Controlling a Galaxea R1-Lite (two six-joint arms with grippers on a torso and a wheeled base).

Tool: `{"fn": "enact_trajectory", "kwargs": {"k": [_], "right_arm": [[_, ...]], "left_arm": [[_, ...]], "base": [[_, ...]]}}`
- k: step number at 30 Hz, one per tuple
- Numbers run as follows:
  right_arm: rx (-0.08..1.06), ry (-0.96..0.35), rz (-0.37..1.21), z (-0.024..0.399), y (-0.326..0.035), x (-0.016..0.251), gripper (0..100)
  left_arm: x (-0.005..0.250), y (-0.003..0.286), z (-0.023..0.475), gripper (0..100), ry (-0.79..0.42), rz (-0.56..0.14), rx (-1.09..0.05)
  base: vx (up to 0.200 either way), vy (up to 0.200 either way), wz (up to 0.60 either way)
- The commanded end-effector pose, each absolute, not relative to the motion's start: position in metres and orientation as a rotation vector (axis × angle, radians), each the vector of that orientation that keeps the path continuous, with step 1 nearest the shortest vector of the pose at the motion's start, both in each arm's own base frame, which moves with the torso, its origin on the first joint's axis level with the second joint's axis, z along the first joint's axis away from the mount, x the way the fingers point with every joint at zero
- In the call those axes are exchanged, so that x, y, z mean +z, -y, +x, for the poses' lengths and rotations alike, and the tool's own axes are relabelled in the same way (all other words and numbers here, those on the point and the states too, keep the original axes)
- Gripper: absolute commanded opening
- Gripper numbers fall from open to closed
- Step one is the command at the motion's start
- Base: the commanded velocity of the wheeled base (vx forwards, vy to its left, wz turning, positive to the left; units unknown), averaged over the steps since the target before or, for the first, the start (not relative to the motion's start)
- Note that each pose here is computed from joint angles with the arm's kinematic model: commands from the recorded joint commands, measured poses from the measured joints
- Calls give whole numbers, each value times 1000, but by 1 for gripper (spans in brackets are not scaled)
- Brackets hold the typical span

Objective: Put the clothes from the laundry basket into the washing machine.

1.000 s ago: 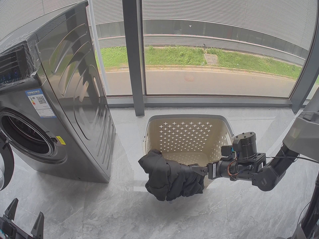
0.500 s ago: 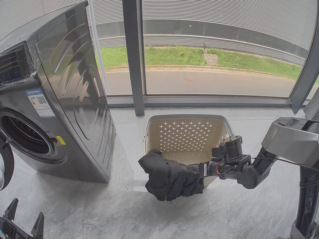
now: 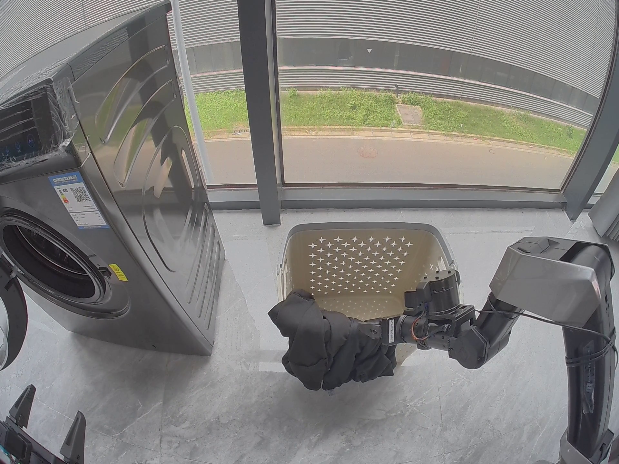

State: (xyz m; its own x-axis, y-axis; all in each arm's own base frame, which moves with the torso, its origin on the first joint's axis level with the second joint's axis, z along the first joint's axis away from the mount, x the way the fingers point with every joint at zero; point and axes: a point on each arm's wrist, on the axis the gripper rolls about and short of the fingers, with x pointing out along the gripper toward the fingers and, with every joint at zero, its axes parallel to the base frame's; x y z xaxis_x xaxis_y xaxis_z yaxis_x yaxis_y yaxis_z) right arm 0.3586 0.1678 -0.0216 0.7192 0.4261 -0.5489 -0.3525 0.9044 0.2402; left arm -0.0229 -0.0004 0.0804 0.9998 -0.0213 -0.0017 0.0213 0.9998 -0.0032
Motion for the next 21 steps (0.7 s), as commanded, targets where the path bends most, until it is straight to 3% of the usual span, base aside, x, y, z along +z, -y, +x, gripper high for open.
{"fn": "enact_trajectory", "kwargs": {"k": [1, 7, 8, 21], "right_arm": [[434, -648, 119, 358, -169, -27, 100], [439, -637, 120, 358, -171, -28, 100], [441, -632, 121, 358, -171, -27, 0], [444, -603, 130, 358, -171, -16, 0]], "left_arm": [[75, 0, -23, 100, -3, -5, -21], [75, 0, -23, 100, -3, -5, -21], [75, 0, -23, 100, -3, -5, -23], [75, 0, -23, 100, -3, -3, -21]], "base": [[0, 0, 0], [0, 0, 0], [0, 0, 0], [0, 0, 0]]}}
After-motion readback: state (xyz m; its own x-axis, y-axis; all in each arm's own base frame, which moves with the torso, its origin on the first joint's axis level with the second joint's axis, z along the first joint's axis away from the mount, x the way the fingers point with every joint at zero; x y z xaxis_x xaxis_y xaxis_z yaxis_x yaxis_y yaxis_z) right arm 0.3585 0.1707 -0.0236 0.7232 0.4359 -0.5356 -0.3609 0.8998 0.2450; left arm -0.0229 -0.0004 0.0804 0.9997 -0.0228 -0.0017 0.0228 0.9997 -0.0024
